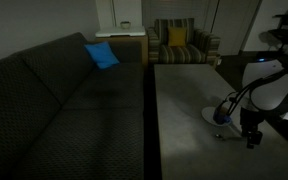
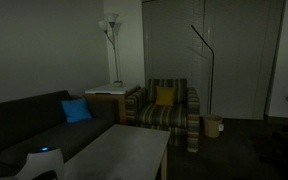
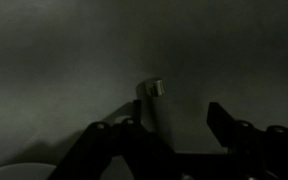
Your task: Put the spoon in the mug, take it out and put it back on the table
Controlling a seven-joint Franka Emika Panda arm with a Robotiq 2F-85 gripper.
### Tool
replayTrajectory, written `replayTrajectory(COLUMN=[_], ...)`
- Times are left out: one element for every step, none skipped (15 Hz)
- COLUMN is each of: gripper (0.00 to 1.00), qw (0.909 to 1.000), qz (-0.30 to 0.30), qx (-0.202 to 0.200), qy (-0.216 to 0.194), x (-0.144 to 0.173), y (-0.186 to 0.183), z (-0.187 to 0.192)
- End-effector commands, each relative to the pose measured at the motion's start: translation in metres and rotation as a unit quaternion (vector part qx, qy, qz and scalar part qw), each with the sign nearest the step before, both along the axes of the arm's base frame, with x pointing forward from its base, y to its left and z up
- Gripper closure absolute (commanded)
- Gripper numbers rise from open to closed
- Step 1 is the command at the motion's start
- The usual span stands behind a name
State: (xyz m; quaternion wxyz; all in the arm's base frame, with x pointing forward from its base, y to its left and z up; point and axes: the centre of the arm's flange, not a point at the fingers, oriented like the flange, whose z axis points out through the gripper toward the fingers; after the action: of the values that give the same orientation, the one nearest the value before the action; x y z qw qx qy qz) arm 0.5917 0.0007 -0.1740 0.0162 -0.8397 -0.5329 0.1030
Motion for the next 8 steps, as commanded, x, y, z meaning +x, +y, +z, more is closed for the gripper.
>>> replayTrajectory(gripper=[0.62,0.69,0.77,0.83,0.91,0.97,1.00,0.99], qw=[0.9999,0.9998,0.9998,0.9998,0.9998,0.9998,0.9998,0.9998], qz=[0.015,0.016,0.016,0.016,0.016,0.016,0.016,0.016], qx=[0.000,-0.001,-0.001,-0.001,0.000,0.000,0.000,0.000], qy=[-0.006,-0.008,-0.010,-0.011,-0.012,-0.012,-0.012,-0.012], x=[0.0030,0.0038,0.0049,0.0057,0.0069,0.0075,0.0082,0.0089], y=[0.0028,0.0024,0.0019,0.0015,0.0009,0.0005,-0.0001,-0.0006], z=[-0.0198,-0.0193,-0.0186,-0.0181,-0.0178,-0.0178,-0.0180,-0.0175])
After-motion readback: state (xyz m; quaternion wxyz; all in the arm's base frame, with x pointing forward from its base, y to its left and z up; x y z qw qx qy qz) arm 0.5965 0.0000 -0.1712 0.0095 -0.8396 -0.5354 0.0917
